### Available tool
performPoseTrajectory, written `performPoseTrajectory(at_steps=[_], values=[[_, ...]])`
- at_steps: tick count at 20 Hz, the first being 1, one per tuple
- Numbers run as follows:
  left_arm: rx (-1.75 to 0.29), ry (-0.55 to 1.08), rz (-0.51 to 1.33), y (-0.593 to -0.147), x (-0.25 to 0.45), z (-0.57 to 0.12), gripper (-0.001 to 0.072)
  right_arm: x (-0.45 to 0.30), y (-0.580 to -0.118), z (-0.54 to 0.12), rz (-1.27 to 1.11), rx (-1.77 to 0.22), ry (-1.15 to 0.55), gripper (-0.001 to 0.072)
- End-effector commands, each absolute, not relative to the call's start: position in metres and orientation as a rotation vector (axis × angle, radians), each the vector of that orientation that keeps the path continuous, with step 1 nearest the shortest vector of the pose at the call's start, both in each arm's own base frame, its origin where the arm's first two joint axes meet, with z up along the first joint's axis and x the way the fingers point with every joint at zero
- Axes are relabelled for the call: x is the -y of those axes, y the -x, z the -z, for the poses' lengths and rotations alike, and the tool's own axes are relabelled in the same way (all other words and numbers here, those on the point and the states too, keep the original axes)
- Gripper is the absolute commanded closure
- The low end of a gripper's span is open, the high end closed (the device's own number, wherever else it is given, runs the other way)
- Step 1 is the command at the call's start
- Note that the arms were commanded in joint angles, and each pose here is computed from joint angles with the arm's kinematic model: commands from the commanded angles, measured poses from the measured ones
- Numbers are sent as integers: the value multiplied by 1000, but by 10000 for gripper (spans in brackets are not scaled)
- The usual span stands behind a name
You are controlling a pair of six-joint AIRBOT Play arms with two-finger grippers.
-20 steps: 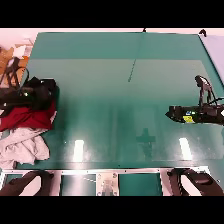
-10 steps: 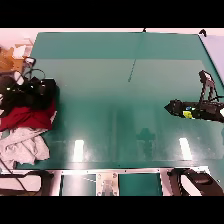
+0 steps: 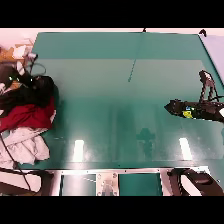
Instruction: Fold the shirts.
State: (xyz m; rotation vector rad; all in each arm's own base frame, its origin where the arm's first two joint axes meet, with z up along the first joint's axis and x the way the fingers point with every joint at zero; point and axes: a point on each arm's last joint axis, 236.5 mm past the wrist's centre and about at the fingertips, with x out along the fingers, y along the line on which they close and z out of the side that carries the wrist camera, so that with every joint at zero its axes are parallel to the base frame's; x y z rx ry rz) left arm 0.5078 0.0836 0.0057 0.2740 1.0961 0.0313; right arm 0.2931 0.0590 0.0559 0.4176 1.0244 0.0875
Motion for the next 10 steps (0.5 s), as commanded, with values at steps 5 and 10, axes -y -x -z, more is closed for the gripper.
performPoseTrajectory(at_steps=[5, 10], values=[[-740, -71, 425, -487, 135, -240, 681, -58, -287, -55, -85, -1054, -421, 519], [-870, -56, 815, -385, 296, -230, 681, -21, -283, -74, 13, -1061, -473, 588]])
